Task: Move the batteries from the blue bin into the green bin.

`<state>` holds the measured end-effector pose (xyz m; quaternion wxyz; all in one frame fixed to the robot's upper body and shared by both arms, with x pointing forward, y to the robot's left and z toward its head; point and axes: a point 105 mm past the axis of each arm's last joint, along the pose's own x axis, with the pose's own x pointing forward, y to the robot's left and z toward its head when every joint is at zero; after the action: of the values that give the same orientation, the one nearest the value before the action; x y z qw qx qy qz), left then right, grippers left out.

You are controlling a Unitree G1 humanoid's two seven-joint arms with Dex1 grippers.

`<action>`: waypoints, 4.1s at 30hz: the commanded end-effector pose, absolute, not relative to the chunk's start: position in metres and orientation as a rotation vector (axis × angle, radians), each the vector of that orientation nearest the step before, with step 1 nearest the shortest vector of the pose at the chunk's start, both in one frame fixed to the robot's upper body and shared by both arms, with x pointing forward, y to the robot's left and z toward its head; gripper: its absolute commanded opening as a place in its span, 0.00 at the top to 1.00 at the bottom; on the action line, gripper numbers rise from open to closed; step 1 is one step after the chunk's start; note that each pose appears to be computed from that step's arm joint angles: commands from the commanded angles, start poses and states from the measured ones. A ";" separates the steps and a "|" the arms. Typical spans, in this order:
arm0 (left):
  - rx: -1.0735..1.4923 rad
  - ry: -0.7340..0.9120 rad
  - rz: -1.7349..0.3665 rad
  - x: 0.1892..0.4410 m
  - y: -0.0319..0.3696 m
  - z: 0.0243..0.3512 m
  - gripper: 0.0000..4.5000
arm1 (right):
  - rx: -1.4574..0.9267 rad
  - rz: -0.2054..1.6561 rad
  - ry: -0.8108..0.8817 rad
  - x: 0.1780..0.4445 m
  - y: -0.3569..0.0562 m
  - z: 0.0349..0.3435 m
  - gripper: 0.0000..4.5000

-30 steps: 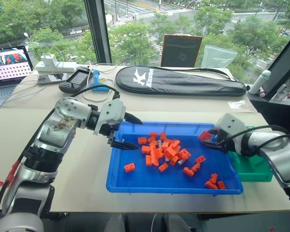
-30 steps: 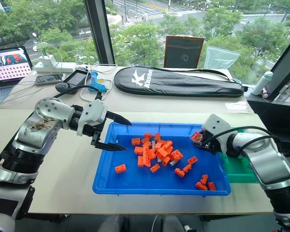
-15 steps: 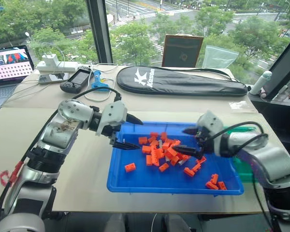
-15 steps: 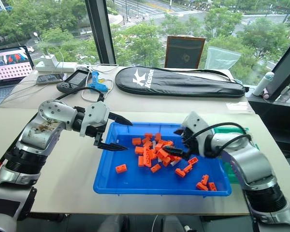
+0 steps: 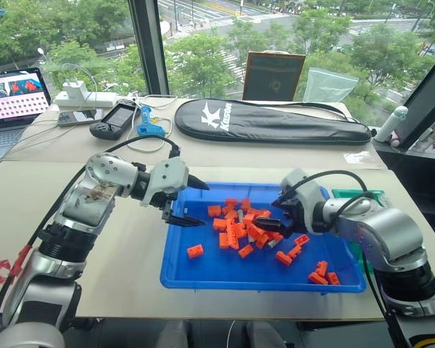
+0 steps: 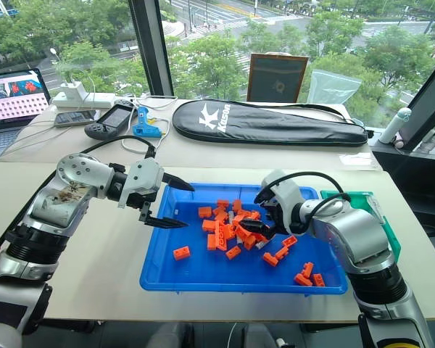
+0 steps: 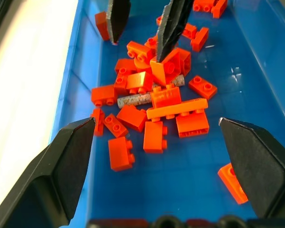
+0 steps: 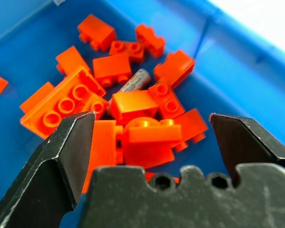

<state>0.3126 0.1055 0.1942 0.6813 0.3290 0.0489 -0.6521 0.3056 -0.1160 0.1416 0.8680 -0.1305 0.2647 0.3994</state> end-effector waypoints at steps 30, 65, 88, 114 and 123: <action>0.749 0.100 -1.447 0.312 0.105 0.192 0.00 | -0.362 0.810 0.565 0.313 -0.115 0.139 0.35; 0.753 0.071 -1.429 0.319 0.103 0.197 0.00 | -0.451 0.512 0.484 0.319 -0.210 0.182 0.01; 0.736 0.058 -1.428 0.317 0.103 0.203 0.00 | -0.324 0.840 0.544 0.294 -0.142 0.137 0.01; 0.713 0.078 -1.461 0.315 0.098 0.200 0.00 | -0.368 0.628 0.412 0.323 -0.175 0.160 0.68; 0.718 0.076 -1.465 0.315 0.096 0.199 0.00 | -0.407 0.574 0.341 0.336 -0.183 0.172 0.24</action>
<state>0.3147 0.0996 0.1897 0.6887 0.3043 0.0525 -0.6560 0.3328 -0.1798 0.1505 0.9178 -0.1820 0.2030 0.2887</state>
